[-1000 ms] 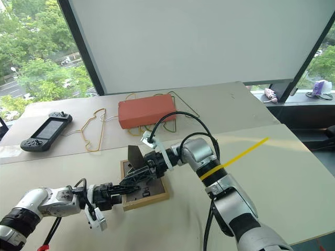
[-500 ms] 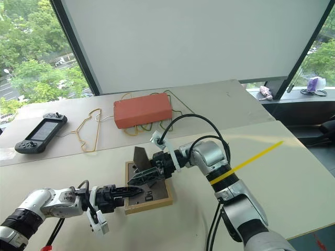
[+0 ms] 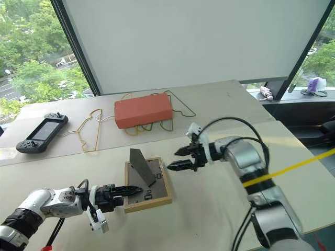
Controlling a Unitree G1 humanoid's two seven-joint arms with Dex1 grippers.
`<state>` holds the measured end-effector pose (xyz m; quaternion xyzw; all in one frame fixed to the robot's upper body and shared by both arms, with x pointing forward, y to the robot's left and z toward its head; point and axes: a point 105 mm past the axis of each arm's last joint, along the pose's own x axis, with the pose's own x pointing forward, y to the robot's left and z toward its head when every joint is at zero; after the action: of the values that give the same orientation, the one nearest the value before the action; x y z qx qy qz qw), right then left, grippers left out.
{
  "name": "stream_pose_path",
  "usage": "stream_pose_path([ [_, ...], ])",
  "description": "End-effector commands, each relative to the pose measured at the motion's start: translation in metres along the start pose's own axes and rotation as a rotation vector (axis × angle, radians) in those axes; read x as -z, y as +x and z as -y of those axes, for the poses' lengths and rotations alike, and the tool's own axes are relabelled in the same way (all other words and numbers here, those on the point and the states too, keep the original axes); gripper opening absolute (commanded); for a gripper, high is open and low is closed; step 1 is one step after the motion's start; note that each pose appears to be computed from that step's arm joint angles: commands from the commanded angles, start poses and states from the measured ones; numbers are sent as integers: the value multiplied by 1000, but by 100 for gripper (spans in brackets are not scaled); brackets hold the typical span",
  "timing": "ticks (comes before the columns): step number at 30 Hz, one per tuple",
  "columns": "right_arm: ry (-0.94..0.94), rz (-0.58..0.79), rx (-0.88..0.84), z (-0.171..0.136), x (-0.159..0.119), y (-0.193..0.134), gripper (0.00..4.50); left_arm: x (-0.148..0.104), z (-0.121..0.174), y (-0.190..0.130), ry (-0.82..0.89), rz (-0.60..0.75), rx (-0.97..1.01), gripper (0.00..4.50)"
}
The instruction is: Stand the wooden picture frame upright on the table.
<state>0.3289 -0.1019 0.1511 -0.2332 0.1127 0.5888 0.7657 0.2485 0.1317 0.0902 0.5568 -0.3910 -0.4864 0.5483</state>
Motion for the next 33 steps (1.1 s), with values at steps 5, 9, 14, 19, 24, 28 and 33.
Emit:
stream_pose_path([
  [5, -932, -42, 65, -54, 12, 8, 447, 6, 7, -5, -39, -39, 25, 117],
  [9, -1124, 60, 159, -70, 4, 19, 447, 6, -4, -3, -46, -34, -42, 117],
  [14, -1179, 126, 265, -63, -15, 38, 447, -3, -15, 1, -49, 18, -81, 117],
  [19, -1249, 130, 283, -47, -20, 53, 447, -4, -15, 2, -54, 27, -74, 117],
  [24, -1237, 157, 228, -54, -17, 61, 423, -3, -18, 2, -53, 24, -85, 117],
  [28, -1215, 188, 212, -62, -17, 62, 314, -3, -19, 2, -53, 19, -92, 117],
  [33, -1159, 217, 225, -63, -23, 60, 147, -4, -21, 3, -61, 19, -106, 117],
])
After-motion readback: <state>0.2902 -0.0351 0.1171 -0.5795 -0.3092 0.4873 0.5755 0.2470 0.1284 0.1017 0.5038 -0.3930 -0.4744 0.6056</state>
